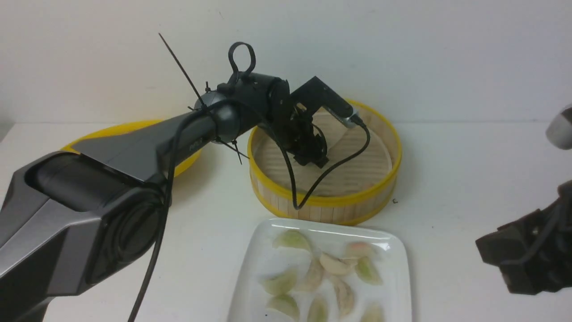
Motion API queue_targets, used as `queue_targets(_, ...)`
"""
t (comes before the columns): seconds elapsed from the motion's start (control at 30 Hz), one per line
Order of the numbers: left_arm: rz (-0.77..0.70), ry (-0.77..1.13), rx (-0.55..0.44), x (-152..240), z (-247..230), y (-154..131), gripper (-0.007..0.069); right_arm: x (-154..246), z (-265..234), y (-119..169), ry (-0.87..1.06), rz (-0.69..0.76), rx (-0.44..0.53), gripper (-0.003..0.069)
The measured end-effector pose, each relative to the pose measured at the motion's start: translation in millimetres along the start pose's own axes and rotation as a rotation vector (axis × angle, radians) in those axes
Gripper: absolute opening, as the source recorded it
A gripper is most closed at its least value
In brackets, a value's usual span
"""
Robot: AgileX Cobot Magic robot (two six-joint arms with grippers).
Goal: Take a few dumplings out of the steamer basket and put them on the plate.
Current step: Use the left arm to grab a dumpling from the steamer
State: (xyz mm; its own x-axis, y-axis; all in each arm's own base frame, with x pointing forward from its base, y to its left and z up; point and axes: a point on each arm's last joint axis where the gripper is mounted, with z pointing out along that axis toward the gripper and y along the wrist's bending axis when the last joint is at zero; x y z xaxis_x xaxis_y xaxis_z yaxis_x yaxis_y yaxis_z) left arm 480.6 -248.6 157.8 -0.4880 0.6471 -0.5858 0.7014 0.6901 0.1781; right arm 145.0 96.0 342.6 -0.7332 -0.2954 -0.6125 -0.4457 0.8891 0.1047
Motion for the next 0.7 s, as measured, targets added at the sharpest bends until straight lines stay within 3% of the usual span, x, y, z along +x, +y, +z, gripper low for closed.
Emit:
queue_targets(0.07, -0.004, 0.007, 0.002, 0.5, 0.0, -0.1, 0.0340, 0.3, 0.0, 0.0, 0.003, 0.000, 0.000, 0.0212)
queue_targets(0.1, -0.015, 0.021, 0.008, 0.9, -0.3, -2.1, 0.0238, 0.5, 0.0, -0.1, 0.005, 0.002, 0.001, 0.0212)
queue_targets(0.13, -0.018, 0.022, 0.007, 0.5, -1.3, -1.9, 0.0225, 0.5, 0.0, -0.2, 0.006, 0.002, 0.002, 0.0212)
queue_targets(0.17, -0.017, 0.044, 0.008, -0.2, -5.1, -3.0, 0.0150, 1.0, 0.1, -0.3, 0.010, 0.001, 0.003, 0.0212)
queue_targets(0.4, -0.080, 0.137, 0.027, -19.5, -62.3, 1.7, 0.0155, 1.1, 0.1, -0.5, 0.011, 0.000, 0.005, 0.0212)
queue_targets(0.57, -0.079, 0.140, 0.044, -45.5, -169.3, 2.8, 0.0155, 1.1, 0.1, -0.5, 0.011, 0.000, 0.005, 0.0212)
queue_targets(0.7, -0.102, 0.085, 0.074, -49.9, -221.7, -6.0, 0.0155, 1.1, -0.1, -0.4, 0.010, 0.001, 0.004, 0.0212)
